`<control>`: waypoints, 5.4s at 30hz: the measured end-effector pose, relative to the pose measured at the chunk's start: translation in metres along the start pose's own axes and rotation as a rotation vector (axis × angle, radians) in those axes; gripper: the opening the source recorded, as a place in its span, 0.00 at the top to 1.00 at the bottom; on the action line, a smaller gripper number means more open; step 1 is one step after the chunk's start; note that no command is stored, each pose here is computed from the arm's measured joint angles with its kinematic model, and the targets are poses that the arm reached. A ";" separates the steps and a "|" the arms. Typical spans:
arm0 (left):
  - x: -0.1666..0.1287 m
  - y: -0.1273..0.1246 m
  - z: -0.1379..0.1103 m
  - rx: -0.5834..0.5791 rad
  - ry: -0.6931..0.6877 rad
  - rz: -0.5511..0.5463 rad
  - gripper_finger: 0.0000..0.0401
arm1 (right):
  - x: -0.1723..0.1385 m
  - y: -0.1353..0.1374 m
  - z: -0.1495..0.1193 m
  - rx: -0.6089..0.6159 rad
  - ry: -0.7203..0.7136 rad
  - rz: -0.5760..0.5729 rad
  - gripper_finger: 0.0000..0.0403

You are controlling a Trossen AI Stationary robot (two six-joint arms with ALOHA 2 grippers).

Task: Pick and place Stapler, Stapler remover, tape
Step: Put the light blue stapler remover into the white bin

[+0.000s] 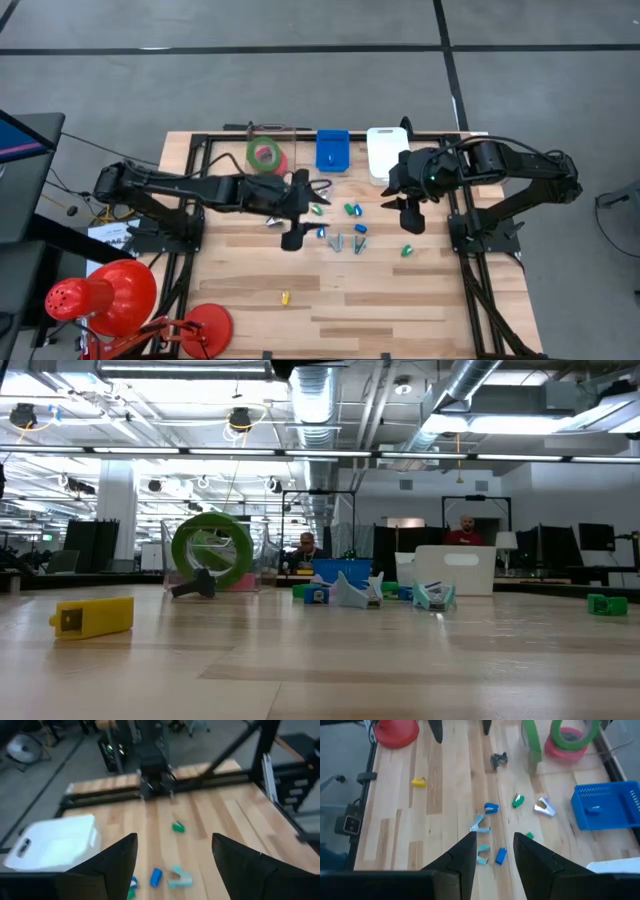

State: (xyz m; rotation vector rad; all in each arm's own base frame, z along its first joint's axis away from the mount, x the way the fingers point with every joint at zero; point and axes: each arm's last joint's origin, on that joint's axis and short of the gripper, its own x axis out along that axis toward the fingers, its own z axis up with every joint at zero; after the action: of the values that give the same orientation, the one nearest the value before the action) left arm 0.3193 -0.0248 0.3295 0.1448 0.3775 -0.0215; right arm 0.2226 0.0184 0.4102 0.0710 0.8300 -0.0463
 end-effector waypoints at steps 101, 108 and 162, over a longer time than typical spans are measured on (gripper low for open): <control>-0.079 -0.013 -0.002 -0.048 0.081 0.022 0.39 | 0.196 0.010 -0.092 -0.946 0.260 0.153 0.43; -0.079 -0.013 -0.003 -0.047 0.087 0.022 0.39 | 0.214 0.012 -0.093 -0.948 0.352 0.183 0.50; -0.079 -0.011 -0.004 -0.043 0.097 0.070 0.39 | 0.237 0.012 -0.115 -0.946 0.431 0.288 0.70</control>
State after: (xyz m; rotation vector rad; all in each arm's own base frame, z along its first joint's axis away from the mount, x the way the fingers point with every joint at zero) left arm 0.2438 -0.0359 0.3538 0.1163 0.4696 0.0627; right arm 0.2986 0.0366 0.1584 -0.7123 1.1910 0.6517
